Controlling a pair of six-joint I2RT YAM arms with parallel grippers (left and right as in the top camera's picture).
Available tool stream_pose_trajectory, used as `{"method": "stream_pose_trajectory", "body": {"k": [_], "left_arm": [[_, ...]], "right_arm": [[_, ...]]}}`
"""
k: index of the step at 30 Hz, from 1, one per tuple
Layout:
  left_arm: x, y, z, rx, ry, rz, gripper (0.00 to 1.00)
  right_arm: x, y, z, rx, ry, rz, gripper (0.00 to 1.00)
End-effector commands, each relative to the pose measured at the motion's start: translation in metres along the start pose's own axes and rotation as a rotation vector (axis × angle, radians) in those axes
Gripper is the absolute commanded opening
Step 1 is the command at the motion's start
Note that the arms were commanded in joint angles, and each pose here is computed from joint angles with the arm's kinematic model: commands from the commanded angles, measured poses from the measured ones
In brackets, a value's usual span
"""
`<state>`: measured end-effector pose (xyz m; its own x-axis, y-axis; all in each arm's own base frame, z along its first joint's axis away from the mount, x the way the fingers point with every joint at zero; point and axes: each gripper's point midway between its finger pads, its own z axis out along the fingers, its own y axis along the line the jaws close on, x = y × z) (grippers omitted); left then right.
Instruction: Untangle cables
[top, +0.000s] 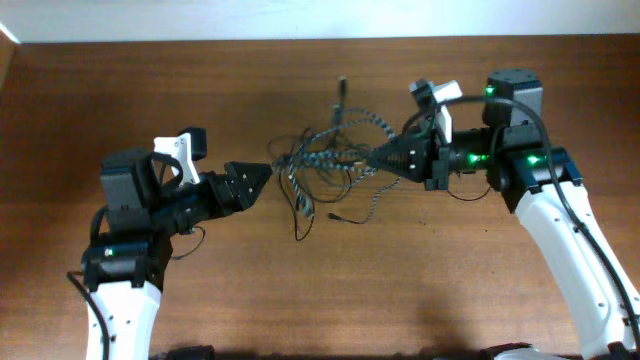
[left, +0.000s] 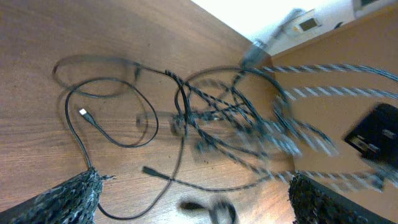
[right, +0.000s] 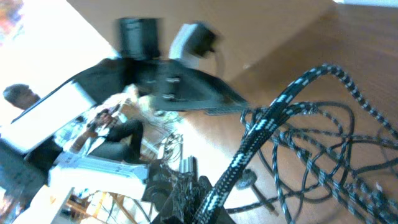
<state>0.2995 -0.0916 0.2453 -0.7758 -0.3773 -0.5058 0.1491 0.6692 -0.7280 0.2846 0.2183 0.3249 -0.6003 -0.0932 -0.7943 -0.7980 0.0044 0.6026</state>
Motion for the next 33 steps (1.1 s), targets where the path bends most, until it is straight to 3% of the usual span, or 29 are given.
{"method": "stream_pose_trajectory", "body": {"k": [1,2,5,7,9,14,15,16,17,18,20,21,22,24,25,26,27,28,29,30,31,32,33], "left_arm": [[0.001,0.021,0.017,-0.035,0.048,-0.192,0.98],[0.003,0.028,0.024,-0.046,0.071,-0.242,0.79],[0.019,0.019,0.039,-0.041,0.144,-0.383,0.86],[0.024,0.018,0.043,-0.077,0.152,-0.697,0.99],[0.024,0.020,0.044,-0.106,0.136,-0.943,0.99],[0.048,-0.007,0.055,-0.140,0.232,-1.364,0.99],[0.058,-0.016,0.059,-0.157,0.264,-1.391,0.93],[0.058,-0.015,0.060,-0.161,0.259,-1.389,0.50],[0.054,-0.007,0.061,-0.184,0.205,-1.370,0.19],[0.050,0.011,0.061,-0.240,0.121,-1.274,0.00],[0.069,0.054,0.046,-0.468,0.037,-1.182,0.00],[0.099,0.087,0.018,-0.718,0.022,-1.167,0.00],[0.120,0.102,-0.004,-0.872,0.026,-1.176,0.00],[0.135,0.114,-0.028,-1.021,0.021,-1.163,0.00],[0.133,0.117,-0.030,-1.032,0.004,-1.153,0.04],[0.131,0.118,-0.029,-1.027,-0.009,-1.146,0.04],[0.114,0.113,-0.012,-0.927,-0.038,-1.139,0.01],[0.090,0.098,0.014,-0.748,-0.027,-1.051,0.01],[0.048,0.065,0.046,-0.469,0.010,-0.745,0.03],[0.007,0.005,0.067,-0.117,0.022,-0.285,0.00],[-0.009,-0.018,0.069,-0.004,-0.009,-0.098,0.00],[-0.008,-0.019,0.069,0.001,-0.005,-0.051,0.00],[-0.012,-0.051,0.066,0.159,-0.002,0.123,0.00]], "right_arm": [[-0.007,0.041,0.012,-0.146,0.024,-0.098,0.04],[-0.008,0.045,0.011,-0.146,0.022,-0.108,0.04],[-0.008,0.045,0.011,-0.146,0.023,-0.104,0.04],[-0.008,0.045,0.011,-0.146,0.023,-0.103,0.04],[-0.008,0.045,0.011,-0.145,0.024,-0.084,0.04],[-0.008,0.044,0.011,-0.137,0.027,-0.034,0.04],[-0.008,0.044,0.011,-0.137,0.027,-0.031,0.04],[-0.008,0.044,0.011,-0.138,0.027,-0.030,0.04],[-0.008,0.044,0.011,-0.138,0.029,-0.004,0.04],[-0.008,0.044,0.011,-0.137,0.029,-0.006,0.04],[-0.012,0.037,0.002,-0.105,0.008,-0.005,0.04],[-0.015,0.026,-0.004,-0.050,-0.013,-0.003,0.04],[-0.023,-0.003,-0.018,0.116,-0.061,0.003,0.04],[-0.029,-0.074,-0.062,0.536,-0.147,0.069,0.04],[-0.010,-0.126,-0.124,0.945,-0.177,0.193,0.08],[0.012,-0.146,-0.169,1.197,-0.163,0.284,0.25],[0.027,-0.152,-0.196,1.331,-0.146,0.338,0.56],[0.028,-0.151,-0.194,1.320,-0.176,0.382,0.86],[0.027,-0.149,-0.181,1.255,-0.190,0.410,0.95],[0.022,-0.139,-0.150,1.086,-0.173,0.406,0.99],[0.019,-0.125,-0.121,0.933,-0.148,0.392,0.99],[0.018,-0.114,-0.095,0.832,-0.113,0.378,0.99],[0.026,-0.106,-0.059,0.761,-0.018,0.299,0.99]]}}
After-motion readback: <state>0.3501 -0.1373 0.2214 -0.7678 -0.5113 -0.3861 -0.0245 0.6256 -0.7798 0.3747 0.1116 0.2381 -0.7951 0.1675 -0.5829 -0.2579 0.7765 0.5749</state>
